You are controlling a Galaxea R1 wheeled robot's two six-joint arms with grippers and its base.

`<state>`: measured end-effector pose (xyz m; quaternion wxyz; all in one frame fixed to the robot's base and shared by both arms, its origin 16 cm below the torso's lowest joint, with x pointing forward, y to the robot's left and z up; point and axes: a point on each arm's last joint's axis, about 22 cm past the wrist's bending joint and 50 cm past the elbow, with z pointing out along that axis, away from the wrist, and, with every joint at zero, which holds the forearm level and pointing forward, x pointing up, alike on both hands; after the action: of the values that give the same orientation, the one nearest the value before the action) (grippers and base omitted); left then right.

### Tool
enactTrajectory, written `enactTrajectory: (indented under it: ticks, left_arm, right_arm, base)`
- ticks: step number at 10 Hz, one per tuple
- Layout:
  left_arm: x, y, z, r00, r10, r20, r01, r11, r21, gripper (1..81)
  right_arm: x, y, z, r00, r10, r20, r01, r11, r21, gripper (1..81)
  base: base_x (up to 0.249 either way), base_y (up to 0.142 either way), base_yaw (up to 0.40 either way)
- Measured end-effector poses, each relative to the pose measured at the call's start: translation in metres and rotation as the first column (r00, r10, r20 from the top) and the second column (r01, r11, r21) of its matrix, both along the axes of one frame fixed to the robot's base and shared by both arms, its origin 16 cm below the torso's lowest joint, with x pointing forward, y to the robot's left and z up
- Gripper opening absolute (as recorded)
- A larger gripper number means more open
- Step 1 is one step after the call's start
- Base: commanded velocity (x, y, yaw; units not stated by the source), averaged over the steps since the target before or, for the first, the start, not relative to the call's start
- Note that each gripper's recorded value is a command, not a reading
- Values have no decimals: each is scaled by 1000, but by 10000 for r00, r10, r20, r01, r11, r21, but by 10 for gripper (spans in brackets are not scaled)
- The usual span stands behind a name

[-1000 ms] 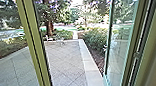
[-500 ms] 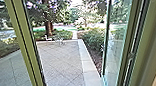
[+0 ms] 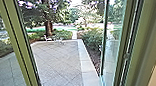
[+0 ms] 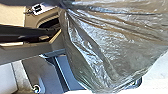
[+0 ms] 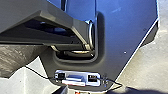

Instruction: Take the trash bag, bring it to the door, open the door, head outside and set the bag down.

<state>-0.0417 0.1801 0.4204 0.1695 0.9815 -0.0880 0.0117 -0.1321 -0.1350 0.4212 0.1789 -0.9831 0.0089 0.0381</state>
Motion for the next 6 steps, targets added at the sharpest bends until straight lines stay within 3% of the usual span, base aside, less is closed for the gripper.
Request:
enactTrajectory:
  ticks: [2,6]
  left_arm:
    - [0,0,0,10000,-1,-4,1,10000,-1,10]
    - [0,-1,0,10000,-7,-3,7,10000,-13,10]
  right_arm:
    - [0,-1,0,10000,-1,-2,1,10000,-21,811]
    - [0,-1,-1,10000,1,-4,-1,10000,-47,811]
  base:
    - [0,-78,0]
    - [0,0,0]
